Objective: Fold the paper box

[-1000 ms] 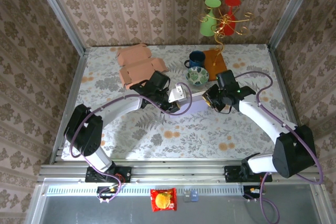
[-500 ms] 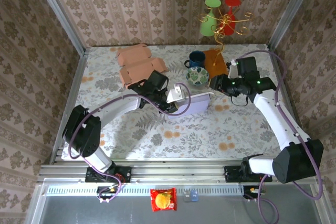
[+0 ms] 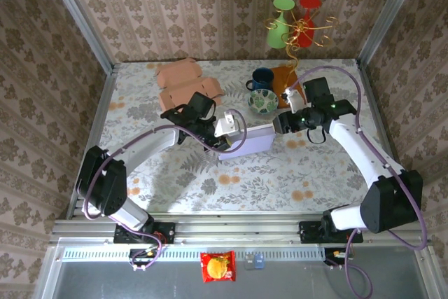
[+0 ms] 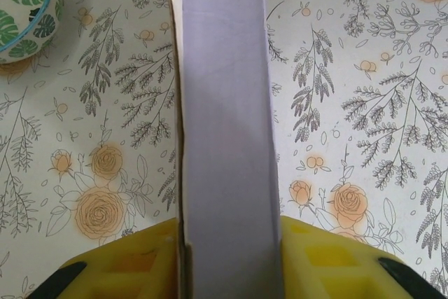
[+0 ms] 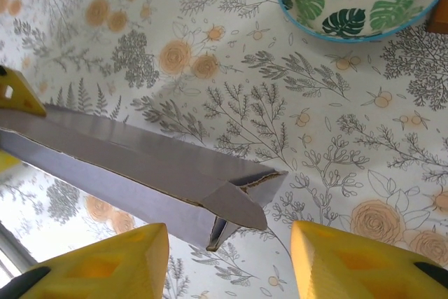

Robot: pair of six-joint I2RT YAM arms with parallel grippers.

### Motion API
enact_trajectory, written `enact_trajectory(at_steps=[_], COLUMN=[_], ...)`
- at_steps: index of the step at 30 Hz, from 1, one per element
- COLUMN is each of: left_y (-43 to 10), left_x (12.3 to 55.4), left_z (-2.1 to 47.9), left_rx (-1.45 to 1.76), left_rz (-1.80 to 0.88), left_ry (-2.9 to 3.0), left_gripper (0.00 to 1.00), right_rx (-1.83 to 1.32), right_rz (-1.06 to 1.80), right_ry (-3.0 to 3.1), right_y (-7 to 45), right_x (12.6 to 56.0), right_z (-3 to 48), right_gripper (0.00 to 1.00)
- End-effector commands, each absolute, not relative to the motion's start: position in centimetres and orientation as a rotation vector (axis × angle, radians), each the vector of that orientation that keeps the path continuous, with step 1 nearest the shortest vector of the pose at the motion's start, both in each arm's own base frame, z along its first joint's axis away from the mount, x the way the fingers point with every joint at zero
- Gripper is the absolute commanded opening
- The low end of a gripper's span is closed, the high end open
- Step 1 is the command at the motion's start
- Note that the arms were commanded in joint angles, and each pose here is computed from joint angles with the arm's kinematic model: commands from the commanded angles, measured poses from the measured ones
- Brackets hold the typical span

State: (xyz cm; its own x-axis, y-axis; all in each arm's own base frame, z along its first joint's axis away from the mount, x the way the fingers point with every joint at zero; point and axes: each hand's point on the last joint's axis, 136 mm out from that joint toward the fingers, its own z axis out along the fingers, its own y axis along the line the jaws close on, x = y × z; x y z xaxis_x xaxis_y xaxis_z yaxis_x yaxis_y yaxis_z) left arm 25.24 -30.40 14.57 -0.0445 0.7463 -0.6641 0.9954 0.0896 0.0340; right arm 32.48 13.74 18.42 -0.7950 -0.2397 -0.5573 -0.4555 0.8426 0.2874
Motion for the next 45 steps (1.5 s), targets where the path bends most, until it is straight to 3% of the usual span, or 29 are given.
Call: enact_trajectory(at_steps=[1,16,23,35,42,45], left_y=[-30.0,-29.8,-29.9,-29.8,-29.9,-29.9], left_x=[24.1,24.1,24.0,24.0,24.0,24.0], left_z=[14.9,14.8,14.7,14.7,14.9,14.8], left_rx=[1.742,1.742,1.744,1.740,1.736,1.737], left_rz=[-0.662,-0.675,-0.688,-0.691,-0.694,-0.696], left_ry=[1.818,1.833,1.835,1.844,1.841,1.843], left_gripper=[0.33,0.33,0.33,0.33,0.34,0.34], right_rx=[-0.655,-0.730,-0.719,-0.692,-0.656,-0.648], right_rz=[0.497,0.540,0.551,0.730,0.648,0.615], right_ry=[2.477,2.515,2.516,2.497,2.548,2.553], right_y=[14.2,15.7,15.6,17.0,16.0,15.6], right_x=[33.3,31.8,31.5,30.7,30.6,30.8], right_z=[18.6,17.6,16.9,18.1,17.1,17.1], right_gripper=[0.51,0.41,0.48,0.49,0.43,0.37])
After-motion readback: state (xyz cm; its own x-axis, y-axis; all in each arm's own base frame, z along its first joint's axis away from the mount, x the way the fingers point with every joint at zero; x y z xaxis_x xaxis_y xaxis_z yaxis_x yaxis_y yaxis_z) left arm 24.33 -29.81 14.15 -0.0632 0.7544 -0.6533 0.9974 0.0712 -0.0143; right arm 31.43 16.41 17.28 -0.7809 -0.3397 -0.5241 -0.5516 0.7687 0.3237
